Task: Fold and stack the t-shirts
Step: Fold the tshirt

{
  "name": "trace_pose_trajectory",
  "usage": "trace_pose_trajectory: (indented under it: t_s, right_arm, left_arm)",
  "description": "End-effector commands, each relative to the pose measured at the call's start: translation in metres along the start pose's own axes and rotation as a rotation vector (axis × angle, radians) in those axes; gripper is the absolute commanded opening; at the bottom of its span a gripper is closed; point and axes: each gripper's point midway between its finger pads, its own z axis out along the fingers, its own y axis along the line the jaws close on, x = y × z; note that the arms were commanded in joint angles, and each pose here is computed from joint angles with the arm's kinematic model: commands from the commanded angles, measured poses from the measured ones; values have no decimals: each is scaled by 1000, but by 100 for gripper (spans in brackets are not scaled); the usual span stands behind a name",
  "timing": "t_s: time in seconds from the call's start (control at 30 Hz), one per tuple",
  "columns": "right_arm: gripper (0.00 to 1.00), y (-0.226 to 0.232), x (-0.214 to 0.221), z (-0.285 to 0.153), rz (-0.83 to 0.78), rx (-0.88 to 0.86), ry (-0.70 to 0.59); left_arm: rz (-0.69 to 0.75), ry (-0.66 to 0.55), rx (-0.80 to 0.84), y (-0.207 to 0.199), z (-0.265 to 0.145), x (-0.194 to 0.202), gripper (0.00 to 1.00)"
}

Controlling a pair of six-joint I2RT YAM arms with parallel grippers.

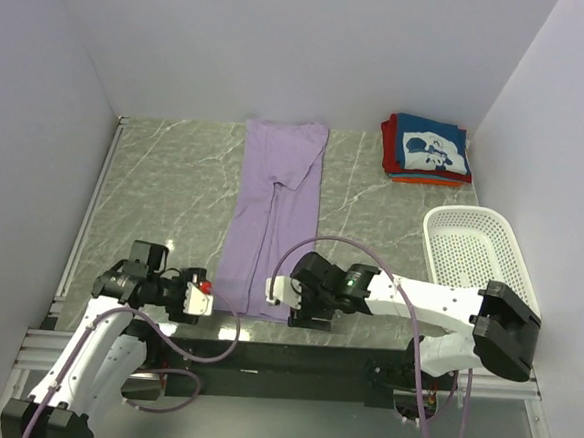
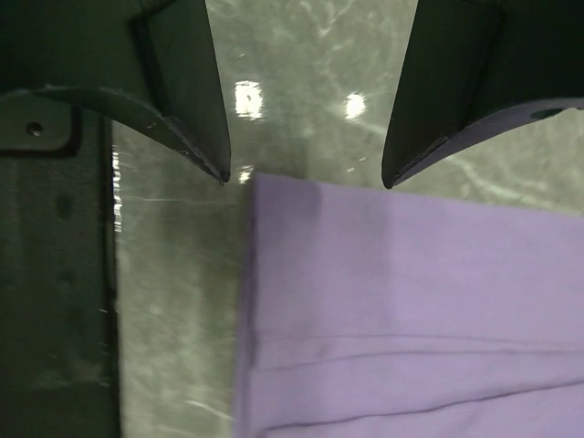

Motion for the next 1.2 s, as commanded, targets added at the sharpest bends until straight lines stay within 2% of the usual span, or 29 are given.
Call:
trace_pose_trajectory:
  t_s: [0.0,0.27,0.43,0.63,0.73,1.1,1.17]
  right_arm:
    - [75,-14,-27,7,-46,92,-100]
    - [62,18,-24,23,-100,15,-80]
    - [61,26,-14,37,-113,-7,-34]
    - [54,28,-2,50,-99,-19,35]
    - [44,34,4,54,-91,-49,57]
    - [24,41,20,56,-90,-77,97]
    - [16,41,22,57,-93,-75,102]
  left_arm:
    - [113,-16,61,-15,8,2,72]
    - [133,30,94,-17,16,15,67]
    - [133,23,105,-18,21,15,65]
    - [141,12,150,-22,27,11,62]
    - [161,29,170,-25,32,13,60]
    - [132,131,277,-32,52,18,49]
    - [128,145,287,-35,54,18,46]
